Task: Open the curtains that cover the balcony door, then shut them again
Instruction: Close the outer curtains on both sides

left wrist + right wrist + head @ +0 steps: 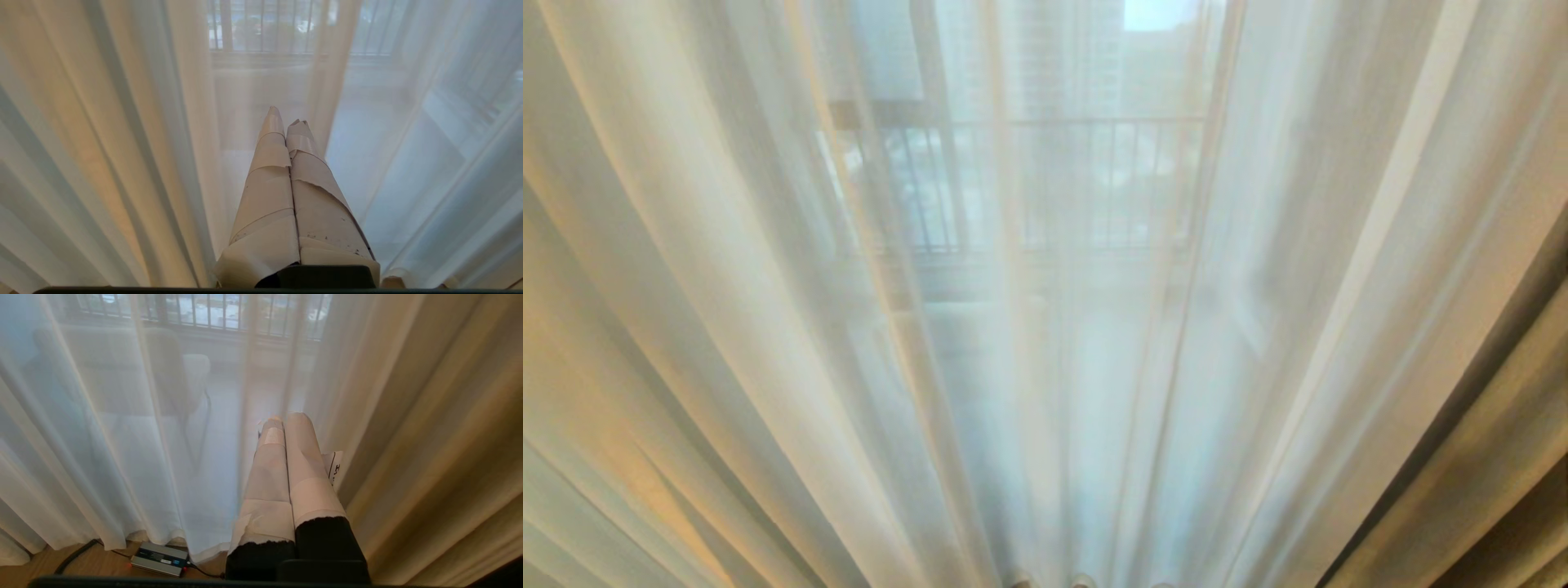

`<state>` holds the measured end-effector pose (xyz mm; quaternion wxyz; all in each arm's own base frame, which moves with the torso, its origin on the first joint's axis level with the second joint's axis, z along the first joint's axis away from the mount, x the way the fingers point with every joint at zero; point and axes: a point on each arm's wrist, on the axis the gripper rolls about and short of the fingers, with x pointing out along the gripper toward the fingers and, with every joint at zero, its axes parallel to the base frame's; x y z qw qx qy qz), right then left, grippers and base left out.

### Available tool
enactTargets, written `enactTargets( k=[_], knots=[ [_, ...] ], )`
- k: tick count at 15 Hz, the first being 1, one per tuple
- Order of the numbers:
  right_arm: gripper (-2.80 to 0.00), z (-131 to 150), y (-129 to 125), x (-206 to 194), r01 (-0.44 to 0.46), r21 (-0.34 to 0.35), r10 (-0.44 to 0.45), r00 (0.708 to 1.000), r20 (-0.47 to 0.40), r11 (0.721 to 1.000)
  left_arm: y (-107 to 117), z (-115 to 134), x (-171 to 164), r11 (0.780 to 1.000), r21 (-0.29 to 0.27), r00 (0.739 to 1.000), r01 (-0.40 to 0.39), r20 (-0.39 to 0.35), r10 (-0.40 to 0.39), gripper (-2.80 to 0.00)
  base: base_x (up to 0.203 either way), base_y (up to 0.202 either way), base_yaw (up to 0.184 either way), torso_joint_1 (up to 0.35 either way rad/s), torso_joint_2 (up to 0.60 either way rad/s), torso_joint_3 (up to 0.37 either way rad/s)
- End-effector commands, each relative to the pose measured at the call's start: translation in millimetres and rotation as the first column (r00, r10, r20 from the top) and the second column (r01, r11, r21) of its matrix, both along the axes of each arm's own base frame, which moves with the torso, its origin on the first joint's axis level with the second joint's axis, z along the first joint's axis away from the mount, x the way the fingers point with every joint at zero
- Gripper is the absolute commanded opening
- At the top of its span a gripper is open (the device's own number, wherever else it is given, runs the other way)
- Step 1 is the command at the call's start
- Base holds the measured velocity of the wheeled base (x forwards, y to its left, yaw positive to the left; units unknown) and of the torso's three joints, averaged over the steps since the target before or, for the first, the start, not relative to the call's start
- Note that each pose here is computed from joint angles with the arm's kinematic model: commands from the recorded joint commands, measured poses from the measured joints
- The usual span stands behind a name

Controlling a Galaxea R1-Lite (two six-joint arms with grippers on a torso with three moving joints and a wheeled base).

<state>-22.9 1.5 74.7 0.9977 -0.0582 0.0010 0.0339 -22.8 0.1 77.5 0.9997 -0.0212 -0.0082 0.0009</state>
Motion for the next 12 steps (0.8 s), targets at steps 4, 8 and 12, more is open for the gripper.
enactTargets(
  k=[4, 8, 12],
  knots=[
    [-2.8, 0.0, 0.0, 0.1, -0.001, -0.001, 0.001, 1.0, -0.002, 1.0, 0.0, 0.1, -0.1, 1.0, -0.002, 1.0, -0.001, 0.002, 0.001, -2.8, 0.0, -0.189, 0.002, 0.003, 0.0, 0.002],
    [-2.8, 0.0, 0.0, 0.1, -0.001, -0.001, 0.001, 1.0, -0.002, 1.0, 0.0, 0.2, -0.1, 1.0, -0.002, 1.0, -0.001, 0.004, 0.001, -2.8, 0.0, -0.191, 0.001, 0.003, 0.0, 0.0],
    [-2.8, 0.0, 0.0, 0.1, -0.001, -0.001, 0.001, 1.0, -0.002, 1.0, 0.0, 0.2, -0.1, 1.0, -0.002, 1.0, -0.001, 0.004, 0.001, -2.8, 0.0, -0.186, 0.0, 0.002, 0.0, 0.001]
  ],
)
